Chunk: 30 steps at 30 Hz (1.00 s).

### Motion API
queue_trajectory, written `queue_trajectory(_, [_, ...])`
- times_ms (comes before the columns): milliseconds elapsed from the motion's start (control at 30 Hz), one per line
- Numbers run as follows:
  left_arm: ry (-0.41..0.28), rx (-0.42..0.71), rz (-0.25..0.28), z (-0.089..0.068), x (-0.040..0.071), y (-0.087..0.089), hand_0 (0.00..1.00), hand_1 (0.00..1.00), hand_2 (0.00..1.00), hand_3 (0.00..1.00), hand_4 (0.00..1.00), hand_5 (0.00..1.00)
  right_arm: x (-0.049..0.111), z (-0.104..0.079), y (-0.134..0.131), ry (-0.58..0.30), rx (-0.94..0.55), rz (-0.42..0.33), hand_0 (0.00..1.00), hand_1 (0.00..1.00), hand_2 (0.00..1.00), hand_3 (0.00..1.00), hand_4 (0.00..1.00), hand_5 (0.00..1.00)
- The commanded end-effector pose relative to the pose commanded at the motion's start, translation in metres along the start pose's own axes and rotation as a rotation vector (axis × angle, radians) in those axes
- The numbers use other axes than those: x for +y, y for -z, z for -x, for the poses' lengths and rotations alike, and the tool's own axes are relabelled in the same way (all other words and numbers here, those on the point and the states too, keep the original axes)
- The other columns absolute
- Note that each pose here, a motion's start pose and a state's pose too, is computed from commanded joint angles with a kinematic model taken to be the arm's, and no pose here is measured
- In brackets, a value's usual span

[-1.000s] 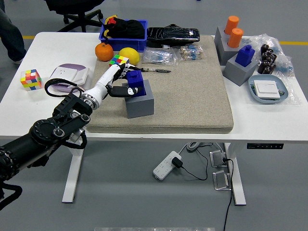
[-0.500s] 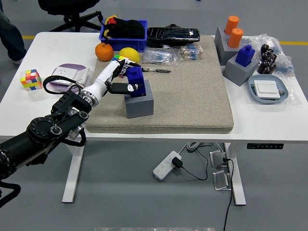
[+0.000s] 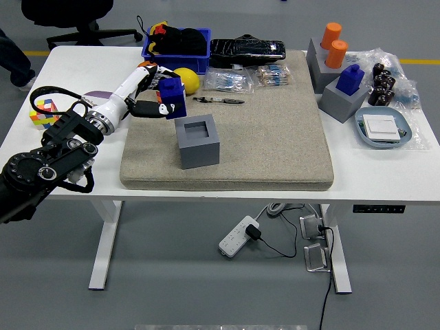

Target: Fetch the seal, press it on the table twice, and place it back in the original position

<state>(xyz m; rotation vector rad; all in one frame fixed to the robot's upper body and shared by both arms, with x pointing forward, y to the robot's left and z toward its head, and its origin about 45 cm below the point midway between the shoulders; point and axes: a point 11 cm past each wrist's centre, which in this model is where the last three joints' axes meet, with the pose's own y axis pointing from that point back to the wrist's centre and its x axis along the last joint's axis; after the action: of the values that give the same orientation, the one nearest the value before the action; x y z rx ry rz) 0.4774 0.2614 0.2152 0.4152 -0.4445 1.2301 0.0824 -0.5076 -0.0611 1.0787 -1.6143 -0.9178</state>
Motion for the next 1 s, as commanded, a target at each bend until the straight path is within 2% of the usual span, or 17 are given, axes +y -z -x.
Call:
queue_trajectory(167, [-0.040,-0.017,-0.055,-0.014,0.008,0.023,0.651,0.557,0.541,0.601,0.697,0.002,0.000,0.001,0.001,0.001,-0.001,-0.003,0.833,0.731,0.696,0.708,0.742,0.514])
queue_trajectory(300, [-0.049,-0.021,-0.090,-0.015,0.014,0.038,0.651,0.557,0.541,0.601,0.697,0.002,0.000,0.001,0.001,0.002,0.000,-0.003,0.833,0.731,0.696,0.708,0.742,0.514])
queue_trajectory(567, [-0.022,-0.011,-0.141,0.003,0.023,0.058,0.650,0.556,0.541,0.600,0.696,0.002,0.000,0.002,0.001,0.003,0.004,-0.002,0.834,0.730,0.696,0.708,0.743,0.515])
queue_trajectory(900, [-0.005,0.008,-0.153,0.015,0.025,0.062,0.649,0.557,0.541,0.601,0.698,0.002,0.000,0.001,0.004,0.002,0.010,-0.005,0.833,0.730,0.696,0.708,0.743,0.515])
queue_trajectory(1000, [-0.010,0.047,-0.168,0.017,0.026,0.065,0.648,0.558,0.543,0.600,0.696,0.002,0.000,0.001,0.004,0.002,0.013,-0.003,0.833,0.730,0.695,0.708,0.743,0.515])
